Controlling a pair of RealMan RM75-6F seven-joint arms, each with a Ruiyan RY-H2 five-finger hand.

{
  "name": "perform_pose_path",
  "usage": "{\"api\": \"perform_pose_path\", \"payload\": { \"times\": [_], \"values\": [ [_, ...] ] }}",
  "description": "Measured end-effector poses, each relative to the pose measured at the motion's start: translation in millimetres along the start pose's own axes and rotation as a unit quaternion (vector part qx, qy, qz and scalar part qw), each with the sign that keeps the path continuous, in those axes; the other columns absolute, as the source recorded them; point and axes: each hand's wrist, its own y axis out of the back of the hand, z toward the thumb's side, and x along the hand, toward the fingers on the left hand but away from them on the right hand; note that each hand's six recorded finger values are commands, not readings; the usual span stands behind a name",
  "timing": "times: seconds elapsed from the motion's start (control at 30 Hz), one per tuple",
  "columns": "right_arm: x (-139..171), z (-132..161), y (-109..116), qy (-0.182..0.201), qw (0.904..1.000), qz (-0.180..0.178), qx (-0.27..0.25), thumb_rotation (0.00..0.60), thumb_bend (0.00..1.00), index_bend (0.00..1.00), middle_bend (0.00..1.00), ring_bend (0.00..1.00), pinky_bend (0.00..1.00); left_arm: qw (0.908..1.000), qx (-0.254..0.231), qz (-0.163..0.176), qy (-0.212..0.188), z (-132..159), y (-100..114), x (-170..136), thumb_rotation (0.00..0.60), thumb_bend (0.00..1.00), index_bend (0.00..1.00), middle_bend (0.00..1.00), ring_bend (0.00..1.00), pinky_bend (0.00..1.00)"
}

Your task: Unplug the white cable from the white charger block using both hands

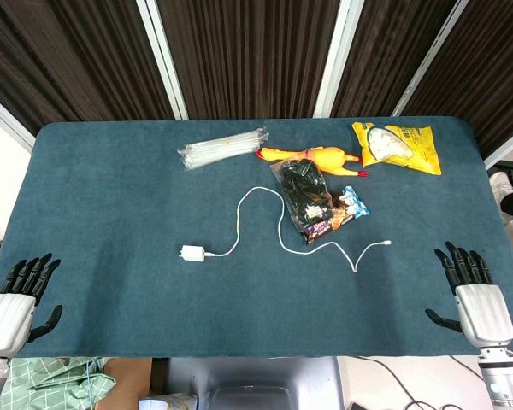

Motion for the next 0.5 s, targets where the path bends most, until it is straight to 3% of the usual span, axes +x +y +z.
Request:
{"api": "perform_pose_path", "payload": {
  "times": [0.13,0.2,0.27,0.33,0.43,0.5],
  "values": [
    [0.8,0.3,0.4,0.002,1.0,0.001,-0.002,0.6,0.1,0.0,0.0,0.0,0.0,1.0,0.0,-0.001,-0.006,4.2,-1.1,-0.4,0.6,0.42,0.0,0.0,0.0,0.01],
    [1.5,-0.2,0.2,0.002,1.0,0.003,-0.002,0.6,0.1,0.0,0.0,0.0,0.0,0.9998,-0.007,-0.003,-0.018,9.9,-2.4,0.2,0.6,0.42,0.0,0.0,0.0,0.07],
    [1.9,-0.5,0.0,0.003,1.0,0.004,-0.002,0.6,0.1,0.0,0.0,0.0,0.0,0.9993,-0.015,-0.004,-0.033,18.0,-4.5,1.9,0.6,0.42,0.0,0.0,0.09,0.29],
    [2.3,-1.1,-0.6,0.002,1.0,0.005,0.002,0.6,0.1,0.0,0.0,0.0,0.0,0.9981,-0.027,-0.002,-0.055,31.3,-9.3,7.0,0.6,0.42,0.0,0.0,0.32,0.64],
    [2.3,-2.6,0.0,-0.001,1.0,0.004,0.001,0.6,0.1,0.0,0.0,0.0,0.0,0.9961,-0.036,-0.003,-0.081,53.3,-21.6,18.3,0.6,0.41,0.0,0.0,0.52,0.84],
    [2.1,-4.2,1.4,-0.004,1.0,0.002,0.0,0.6,0.1,0.0,0.0,0.0,0.0,0.9945,-0.023,-0.005,-0.102,69.4,-29.4,28.3,0.6,0.41,0.0,0.0,0.59,0.89]
  ]
}}
